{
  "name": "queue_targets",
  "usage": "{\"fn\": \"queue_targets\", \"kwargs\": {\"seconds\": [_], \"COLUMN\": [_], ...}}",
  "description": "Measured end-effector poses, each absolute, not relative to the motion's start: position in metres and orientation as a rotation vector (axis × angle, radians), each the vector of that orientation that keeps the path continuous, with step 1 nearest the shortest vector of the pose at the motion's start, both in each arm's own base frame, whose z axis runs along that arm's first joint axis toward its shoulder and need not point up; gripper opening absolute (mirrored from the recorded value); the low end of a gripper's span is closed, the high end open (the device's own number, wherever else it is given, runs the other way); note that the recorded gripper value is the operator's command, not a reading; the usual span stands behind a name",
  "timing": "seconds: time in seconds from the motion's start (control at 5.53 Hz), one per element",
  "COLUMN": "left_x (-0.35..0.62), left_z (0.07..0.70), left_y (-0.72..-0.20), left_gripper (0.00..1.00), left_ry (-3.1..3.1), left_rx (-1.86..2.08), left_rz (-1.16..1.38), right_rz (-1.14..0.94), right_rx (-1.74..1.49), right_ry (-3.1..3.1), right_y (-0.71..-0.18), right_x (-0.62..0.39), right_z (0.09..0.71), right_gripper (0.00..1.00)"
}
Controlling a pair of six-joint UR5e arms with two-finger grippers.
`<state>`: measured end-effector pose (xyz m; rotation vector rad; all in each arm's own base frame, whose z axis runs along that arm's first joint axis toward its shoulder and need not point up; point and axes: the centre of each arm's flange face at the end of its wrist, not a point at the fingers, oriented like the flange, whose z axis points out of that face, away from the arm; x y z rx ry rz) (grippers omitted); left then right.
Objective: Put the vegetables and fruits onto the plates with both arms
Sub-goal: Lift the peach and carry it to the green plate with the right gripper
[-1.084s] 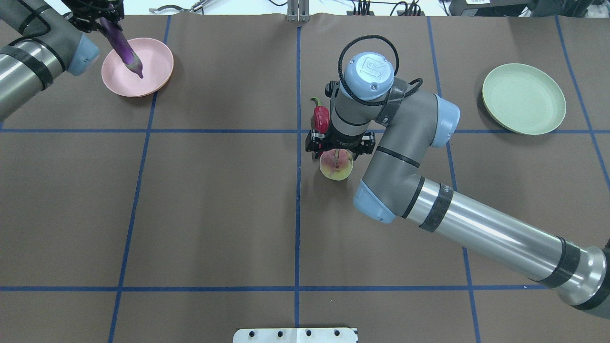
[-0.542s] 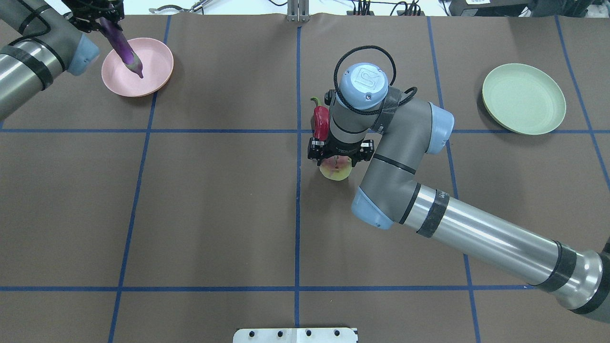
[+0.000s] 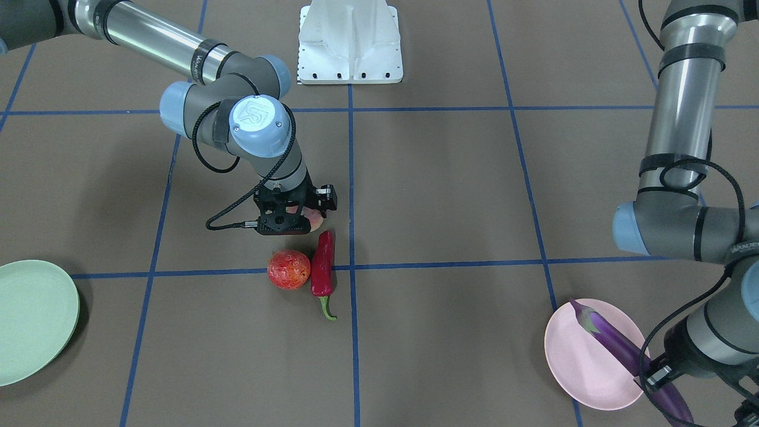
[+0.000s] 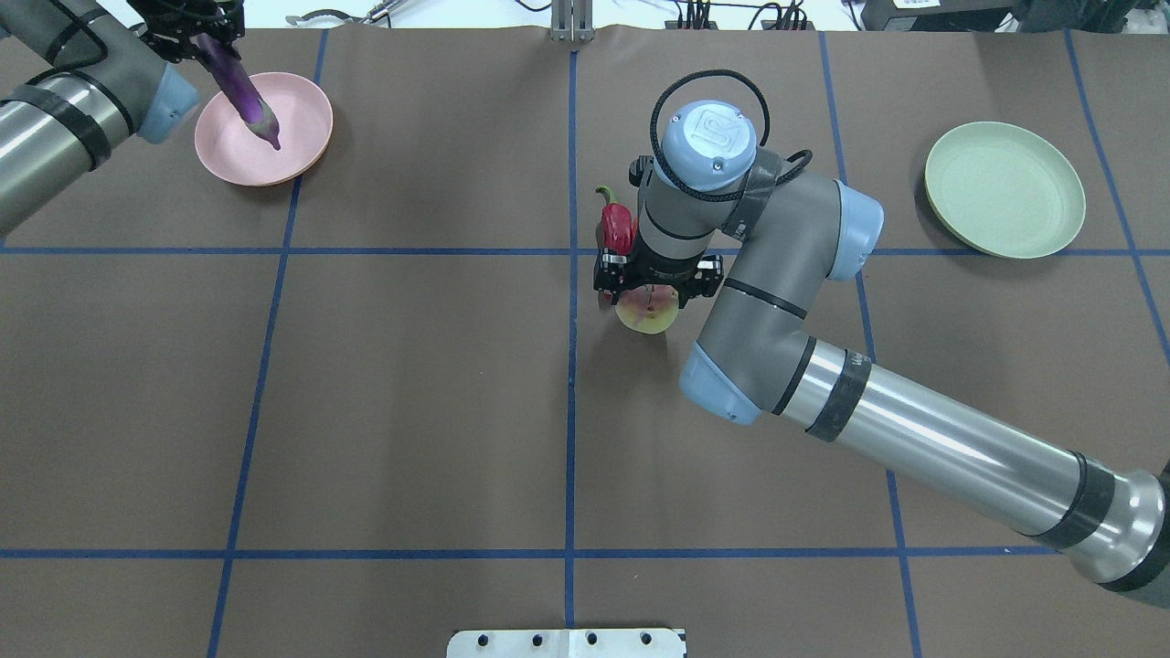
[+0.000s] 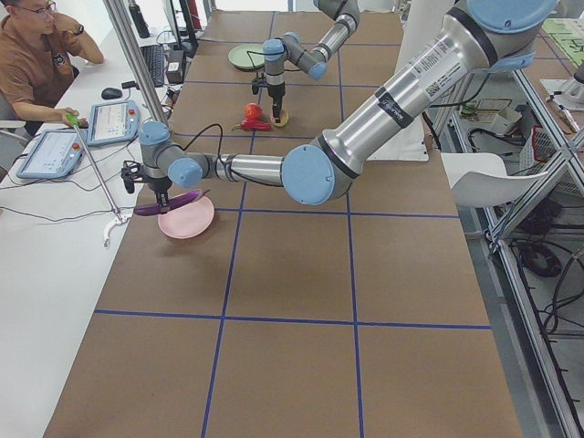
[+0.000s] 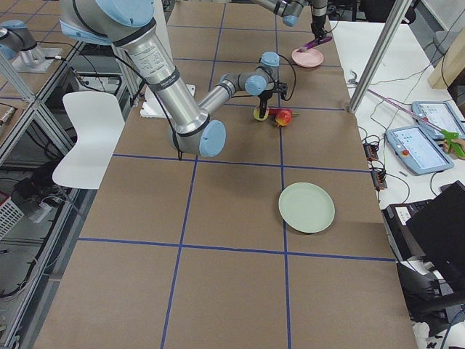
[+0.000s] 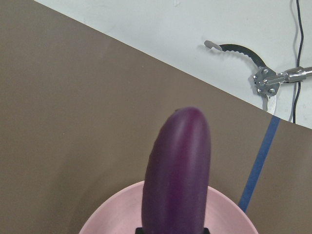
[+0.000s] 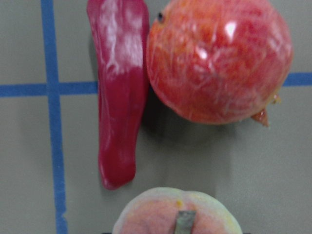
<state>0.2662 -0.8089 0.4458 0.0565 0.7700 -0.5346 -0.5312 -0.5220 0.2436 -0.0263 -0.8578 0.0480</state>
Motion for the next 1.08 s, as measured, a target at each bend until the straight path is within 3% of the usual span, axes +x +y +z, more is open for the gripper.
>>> {"fn": "queue_targets", "kwargs": {"seconds": [0.18,0.54,1.08], "left_x": [0.275,0.284,0.283], "left_z": [0.447,0.459,0.469], "left_y": [-0.807,-0.803,-0.800], "left_gripper": [0.00,0.99,1.00], "left_ry": [0.751,0.714,0.684], "left_rx": [0.070,0.095,0.143], "left_rz": [-0.532,-0.493,-0.385], "right_rz": [0.061,0.085,0.137], "right_rx": [-0.021,-0.017,0.001], "right_ry": [-0.885,-0.914,-0.932], "right_y": [-0.530,-0.545,-0.579], "right_x": [-0.509,-0.481,-0.435], "right_z": [0.227,0.208,0.204], "right_gripper": [0.00,0.00,0.00]}}
